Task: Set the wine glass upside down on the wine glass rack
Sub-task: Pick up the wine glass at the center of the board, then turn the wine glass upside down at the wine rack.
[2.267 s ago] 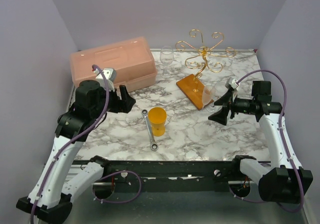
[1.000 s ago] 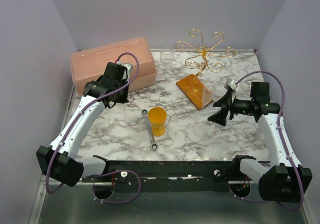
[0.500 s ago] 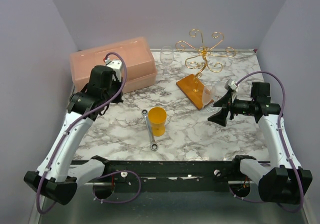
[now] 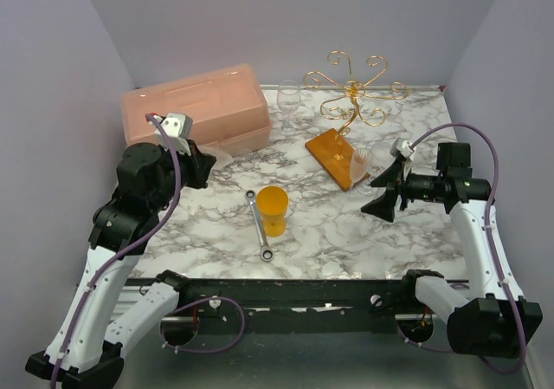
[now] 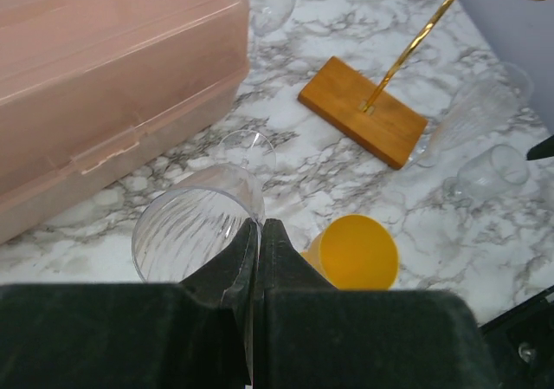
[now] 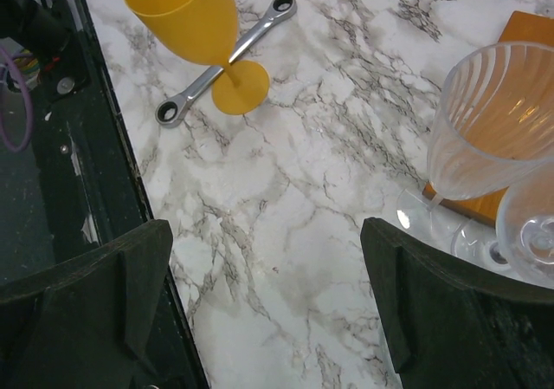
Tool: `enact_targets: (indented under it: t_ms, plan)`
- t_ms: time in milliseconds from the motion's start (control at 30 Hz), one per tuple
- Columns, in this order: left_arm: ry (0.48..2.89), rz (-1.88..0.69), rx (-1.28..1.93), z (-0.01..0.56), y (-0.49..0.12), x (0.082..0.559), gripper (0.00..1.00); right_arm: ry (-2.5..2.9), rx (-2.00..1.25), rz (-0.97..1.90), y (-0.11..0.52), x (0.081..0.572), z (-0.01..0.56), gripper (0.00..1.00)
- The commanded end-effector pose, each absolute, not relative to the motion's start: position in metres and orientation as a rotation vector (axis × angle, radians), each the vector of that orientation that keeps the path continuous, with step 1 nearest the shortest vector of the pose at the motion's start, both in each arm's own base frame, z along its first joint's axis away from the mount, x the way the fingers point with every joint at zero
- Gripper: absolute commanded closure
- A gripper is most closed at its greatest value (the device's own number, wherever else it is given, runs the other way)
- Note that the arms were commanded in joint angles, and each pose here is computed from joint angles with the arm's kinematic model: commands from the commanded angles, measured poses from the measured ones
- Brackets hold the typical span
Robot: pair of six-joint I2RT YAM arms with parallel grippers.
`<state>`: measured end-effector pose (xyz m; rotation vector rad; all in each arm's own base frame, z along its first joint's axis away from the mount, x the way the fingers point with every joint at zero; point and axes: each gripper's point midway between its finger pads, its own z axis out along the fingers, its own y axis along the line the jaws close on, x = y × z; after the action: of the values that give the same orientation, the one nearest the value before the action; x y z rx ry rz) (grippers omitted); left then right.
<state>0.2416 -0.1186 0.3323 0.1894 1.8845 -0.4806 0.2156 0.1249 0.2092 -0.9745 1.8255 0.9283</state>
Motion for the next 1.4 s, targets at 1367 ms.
enact_targets:
  t_ms: [1367]
  plan:
    - [1.553, -1.241, 0.272, 0.364, -0.235, 0.178, 1.0, 1.893, -0.512, 1.195, 0.14, 0.22, 0.292, 0.0]
